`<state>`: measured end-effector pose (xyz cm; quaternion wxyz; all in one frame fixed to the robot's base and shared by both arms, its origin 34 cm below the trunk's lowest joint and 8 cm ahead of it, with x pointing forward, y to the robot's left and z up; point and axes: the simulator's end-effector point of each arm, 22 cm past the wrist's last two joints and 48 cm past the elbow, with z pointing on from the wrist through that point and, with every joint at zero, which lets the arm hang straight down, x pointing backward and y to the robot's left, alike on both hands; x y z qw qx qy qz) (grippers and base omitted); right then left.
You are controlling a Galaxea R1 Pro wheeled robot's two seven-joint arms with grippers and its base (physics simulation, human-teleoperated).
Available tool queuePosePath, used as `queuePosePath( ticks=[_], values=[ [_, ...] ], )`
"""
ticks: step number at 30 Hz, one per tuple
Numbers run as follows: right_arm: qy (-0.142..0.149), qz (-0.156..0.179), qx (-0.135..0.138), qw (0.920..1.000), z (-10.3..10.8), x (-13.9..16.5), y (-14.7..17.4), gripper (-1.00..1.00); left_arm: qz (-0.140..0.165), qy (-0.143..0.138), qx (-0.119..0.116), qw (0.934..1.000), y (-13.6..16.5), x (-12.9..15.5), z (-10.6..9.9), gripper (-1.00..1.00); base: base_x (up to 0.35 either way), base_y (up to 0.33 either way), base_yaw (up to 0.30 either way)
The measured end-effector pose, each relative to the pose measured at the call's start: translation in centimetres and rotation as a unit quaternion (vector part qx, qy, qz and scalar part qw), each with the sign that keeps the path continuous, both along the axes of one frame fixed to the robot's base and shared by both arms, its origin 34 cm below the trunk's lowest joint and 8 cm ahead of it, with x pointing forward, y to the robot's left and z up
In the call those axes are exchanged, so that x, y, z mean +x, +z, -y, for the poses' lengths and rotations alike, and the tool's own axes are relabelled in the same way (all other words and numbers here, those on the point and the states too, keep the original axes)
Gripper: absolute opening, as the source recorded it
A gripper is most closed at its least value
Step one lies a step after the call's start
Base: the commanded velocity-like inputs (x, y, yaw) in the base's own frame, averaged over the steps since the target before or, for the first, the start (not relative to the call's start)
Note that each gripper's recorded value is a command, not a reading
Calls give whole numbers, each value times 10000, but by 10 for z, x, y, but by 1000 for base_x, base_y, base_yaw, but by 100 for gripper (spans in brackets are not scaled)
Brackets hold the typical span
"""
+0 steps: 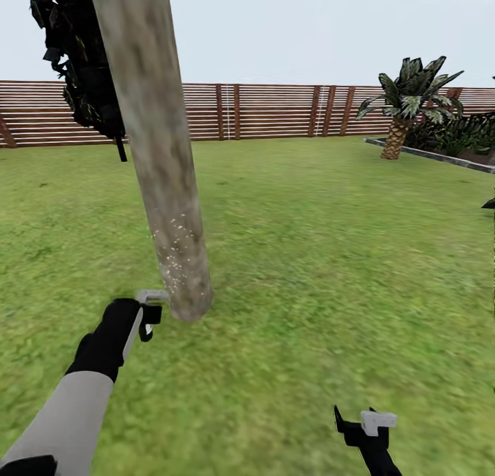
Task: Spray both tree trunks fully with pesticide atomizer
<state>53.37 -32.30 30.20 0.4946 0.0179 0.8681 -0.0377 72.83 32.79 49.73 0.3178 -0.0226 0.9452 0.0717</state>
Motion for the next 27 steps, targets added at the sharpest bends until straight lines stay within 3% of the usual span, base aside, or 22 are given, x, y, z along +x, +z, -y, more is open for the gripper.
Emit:
queuePosePath(
  ticks=[5,9,13,18,27],
  values=[
    [-1,1,0,10000,0,0,0,100,39,50,-402,9992,-38,-5,14,-100,0,-271,0],
    [-2,1,1,10000,0,0,0,100,276,525,-322,9977,-46,-7,-11,-100,0,-272,0],
    [-3,1,3,10000,0,0,0,100,116,748,-316,9966,-75,-34,-23,-100,0,-272,0],
    [-3,2,9,10000,-1,0,0,100,112,793,-279,9964,-88,-47,-28,-100,0,-272,84],
    [-10,-5,7,10000,-1,0,0,100,76,800,-337,9962,-95,-54,-23,-100,41,-272,266]
  ],
)
